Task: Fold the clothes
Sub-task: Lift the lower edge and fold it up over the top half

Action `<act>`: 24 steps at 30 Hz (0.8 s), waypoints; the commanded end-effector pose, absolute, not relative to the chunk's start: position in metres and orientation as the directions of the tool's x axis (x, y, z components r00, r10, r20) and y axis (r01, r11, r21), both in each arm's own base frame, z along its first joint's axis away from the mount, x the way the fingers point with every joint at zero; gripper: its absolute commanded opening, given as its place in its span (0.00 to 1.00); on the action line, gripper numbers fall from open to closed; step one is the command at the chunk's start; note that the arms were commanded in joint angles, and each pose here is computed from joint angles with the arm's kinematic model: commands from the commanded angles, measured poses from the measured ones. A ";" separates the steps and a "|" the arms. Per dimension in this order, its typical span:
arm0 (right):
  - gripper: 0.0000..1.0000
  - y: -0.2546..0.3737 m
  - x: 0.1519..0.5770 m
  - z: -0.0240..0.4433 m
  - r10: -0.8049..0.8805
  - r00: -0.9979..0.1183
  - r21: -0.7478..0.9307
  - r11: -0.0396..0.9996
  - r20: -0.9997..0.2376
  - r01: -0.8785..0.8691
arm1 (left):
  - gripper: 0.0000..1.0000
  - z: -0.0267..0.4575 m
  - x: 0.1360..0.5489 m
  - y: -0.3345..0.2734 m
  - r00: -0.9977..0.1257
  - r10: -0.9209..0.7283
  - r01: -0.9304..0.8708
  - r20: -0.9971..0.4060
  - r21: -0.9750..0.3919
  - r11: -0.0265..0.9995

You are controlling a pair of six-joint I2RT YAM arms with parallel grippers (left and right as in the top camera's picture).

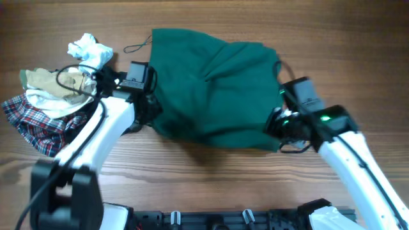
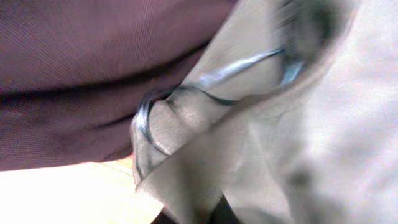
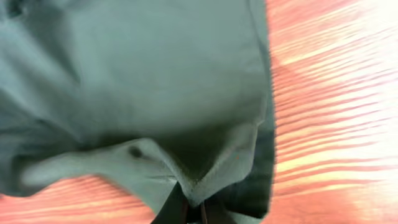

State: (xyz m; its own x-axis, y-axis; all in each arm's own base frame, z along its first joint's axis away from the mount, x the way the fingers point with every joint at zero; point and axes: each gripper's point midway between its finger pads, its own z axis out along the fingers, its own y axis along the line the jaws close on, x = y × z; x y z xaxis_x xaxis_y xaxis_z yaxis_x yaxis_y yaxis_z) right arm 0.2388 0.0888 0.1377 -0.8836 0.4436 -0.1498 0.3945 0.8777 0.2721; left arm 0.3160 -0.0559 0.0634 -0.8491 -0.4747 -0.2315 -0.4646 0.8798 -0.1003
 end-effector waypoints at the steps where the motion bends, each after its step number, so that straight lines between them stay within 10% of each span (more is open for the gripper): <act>1: 0.04 0.053 0.246 0.165 0.444 -0.861 0.275 0.884 -0.248 0.377 | 0.04 0.123 0.328 -0.058 -0.816 -0.443 -0.393 -0.372 -0.205 0.896; 24: 0.04 0.018 0.189 0.229 0.327 -0.878 0.222 0.939 -0.350 0.261 | 0.04 0.205 0.239 -0.081 -0.794 -0.371 -0.265 -0.481 -0.275 0.924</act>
State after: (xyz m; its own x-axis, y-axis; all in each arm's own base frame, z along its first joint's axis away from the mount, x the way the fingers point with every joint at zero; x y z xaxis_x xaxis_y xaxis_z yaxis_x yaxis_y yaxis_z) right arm 0.1863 0.0270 0.2217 -0.8950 0.3263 -0.3041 0.2551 0.9338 0.2510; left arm 0.2405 -0.0897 0.1813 -0.8526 -0.3265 -0.4080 -0.2457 0.9396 -0.2384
